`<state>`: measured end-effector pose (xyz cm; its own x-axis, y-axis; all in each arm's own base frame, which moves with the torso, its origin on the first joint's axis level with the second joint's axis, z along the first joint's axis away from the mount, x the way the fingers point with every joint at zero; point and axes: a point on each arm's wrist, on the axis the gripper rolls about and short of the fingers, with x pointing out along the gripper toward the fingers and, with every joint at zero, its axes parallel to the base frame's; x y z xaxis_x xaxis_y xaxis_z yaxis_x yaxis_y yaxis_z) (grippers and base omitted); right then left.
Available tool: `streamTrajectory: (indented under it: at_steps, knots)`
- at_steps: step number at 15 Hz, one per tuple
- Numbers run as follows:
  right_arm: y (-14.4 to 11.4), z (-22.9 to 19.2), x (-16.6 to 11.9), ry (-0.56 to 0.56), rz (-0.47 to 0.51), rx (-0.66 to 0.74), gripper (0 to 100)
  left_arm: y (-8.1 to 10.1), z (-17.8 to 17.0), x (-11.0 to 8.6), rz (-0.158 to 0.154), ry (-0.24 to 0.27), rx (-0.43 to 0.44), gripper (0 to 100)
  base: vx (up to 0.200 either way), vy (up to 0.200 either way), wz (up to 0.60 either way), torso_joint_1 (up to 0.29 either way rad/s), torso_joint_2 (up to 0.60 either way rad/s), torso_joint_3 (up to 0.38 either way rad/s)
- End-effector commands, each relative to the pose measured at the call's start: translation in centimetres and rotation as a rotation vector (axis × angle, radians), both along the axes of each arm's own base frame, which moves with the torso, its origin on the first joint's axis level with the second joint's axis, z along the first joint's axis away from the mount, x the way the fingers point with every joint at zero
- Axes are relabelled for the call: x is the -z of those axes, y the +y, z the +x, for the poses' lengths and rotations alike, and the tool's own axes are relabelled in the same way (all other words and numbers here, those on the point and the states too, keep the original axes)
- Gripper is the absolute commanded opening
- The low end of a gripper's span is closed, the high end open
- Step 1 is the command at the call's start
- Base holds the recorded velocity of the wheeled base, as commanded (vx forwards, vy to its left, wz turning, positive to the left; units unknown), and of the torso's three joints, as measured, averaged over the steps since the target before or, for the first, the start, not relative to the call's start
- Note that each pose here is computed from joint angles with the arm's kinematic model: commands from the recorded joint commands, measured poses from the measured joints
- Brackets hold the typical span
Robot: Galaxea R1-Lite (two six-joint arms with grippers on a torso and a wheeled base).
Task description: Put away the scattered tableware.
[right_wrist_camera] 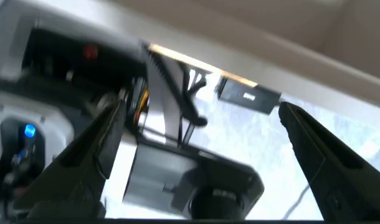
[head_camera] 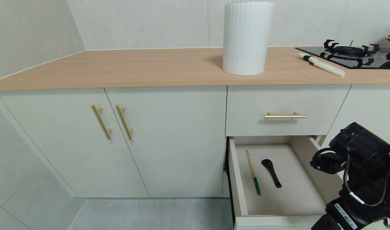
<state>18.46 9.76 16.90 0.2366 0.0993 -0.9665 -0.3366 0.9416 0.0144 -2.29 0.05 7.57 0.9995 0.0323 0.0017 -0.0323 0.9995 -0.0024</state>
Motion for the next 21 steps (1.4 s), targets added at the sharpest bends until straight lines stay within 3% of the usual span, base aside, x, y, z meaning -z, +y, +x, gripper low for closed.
streamTrajectory:
  at_steps: [1,9,21]
  knots:
    - [1.2,1.6,1.5,0.101,-0.040,0.006,100,0.0,0.0,0.0,-0.001,0.000,-0.001,100,0.000,0.000,0.00,0.000,0.00,0.000]
    - [4.0,4.0,3.6,0.245,-0.090,0.141,100,0.0,0.0,0.0,-0.001,0.002,-0.001,100,0.000,0.000,0.00,0.000,0.00,0.000]
    - [3.9,5.1,4.5,0.251,-0.117,0.211,100,0.0,0.0,0.0,-0.001,0.000,-0.001,100,0.000,0.000,0.00,0.000,0.00,0.000]
